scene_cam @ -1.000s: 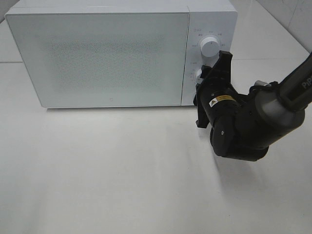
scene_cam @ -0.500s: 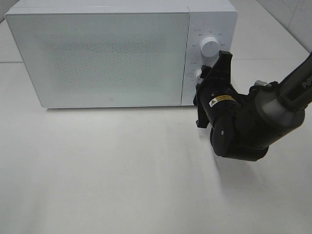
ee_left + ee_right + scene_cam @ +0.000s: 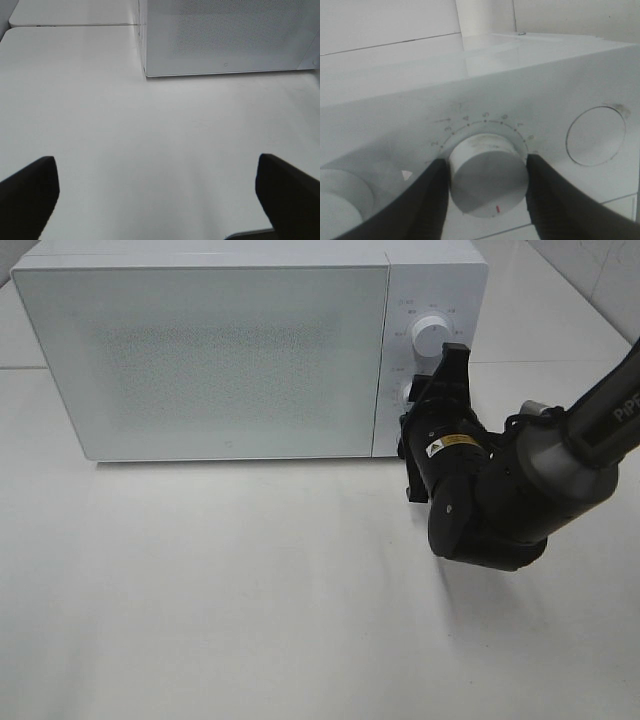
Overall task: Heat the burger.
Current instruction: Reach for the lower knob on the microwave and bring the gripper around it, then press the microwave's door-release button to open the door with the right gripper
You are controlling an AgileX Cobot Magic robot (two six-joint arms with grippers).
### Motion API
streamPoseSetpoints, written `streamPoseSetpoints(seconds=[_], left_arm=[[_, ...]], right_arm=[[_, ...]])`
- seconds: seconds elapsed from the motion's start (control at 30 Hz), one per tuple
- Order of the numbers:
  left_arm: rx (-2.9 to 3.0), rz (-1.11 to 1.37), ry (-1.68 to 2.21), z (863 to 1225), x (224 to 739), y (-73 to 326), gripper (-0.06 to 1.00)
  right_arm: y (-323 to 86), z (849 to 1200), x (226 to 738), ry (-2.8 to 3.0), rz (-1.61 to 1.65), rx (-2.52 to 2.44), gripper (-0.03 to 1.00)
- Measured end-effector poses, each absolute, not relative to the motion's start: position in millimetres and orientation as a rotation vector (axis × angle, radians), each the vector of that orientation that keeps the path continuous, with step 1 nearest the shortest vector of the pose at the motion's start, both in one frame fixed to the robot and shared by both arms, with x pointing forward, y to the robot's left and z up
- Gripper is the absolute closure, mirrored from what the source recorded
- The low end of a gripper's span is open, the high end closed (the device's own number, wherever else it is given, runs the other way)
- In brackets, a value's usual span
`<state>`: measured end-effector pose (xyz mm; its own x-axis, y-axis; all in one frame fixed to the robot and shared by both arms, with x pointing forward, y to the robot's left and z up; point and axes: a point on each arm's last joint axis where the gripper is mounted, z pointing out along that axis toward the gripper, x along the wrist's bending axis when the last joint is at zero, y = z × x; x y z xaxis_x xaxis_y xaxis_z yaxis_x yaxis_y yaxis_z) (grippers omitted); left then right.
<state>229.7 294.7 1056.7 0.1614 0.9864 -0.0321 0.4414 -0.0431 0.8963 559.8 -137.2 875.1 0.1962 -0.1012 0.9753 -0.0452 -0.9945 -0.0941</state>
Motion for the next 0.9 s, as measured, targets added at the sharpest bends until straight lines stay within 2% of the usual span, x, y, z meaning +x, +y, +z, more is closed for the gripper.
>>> streamPoseSetpoints(seconds=[0.3, 0.6, 0.9], left_arm=[[1.615, 0.834, 1.400, 1057, 230, 295, -0.05], [1.615, 0.834, 1.400, 1057, 230, 295, -0.05], [1.615, 0.834, 1.400, 1057, 230, 295, -0.05]], right_arm=[[-138, 888, 554, 0.059, -2.001, -2.415, 0.27], [-145, 902, 535, -0.236, -1.979, -2.483, 0.25], [-141, 918, 518, -0.771, -1.763, -2.603, 0.25]])
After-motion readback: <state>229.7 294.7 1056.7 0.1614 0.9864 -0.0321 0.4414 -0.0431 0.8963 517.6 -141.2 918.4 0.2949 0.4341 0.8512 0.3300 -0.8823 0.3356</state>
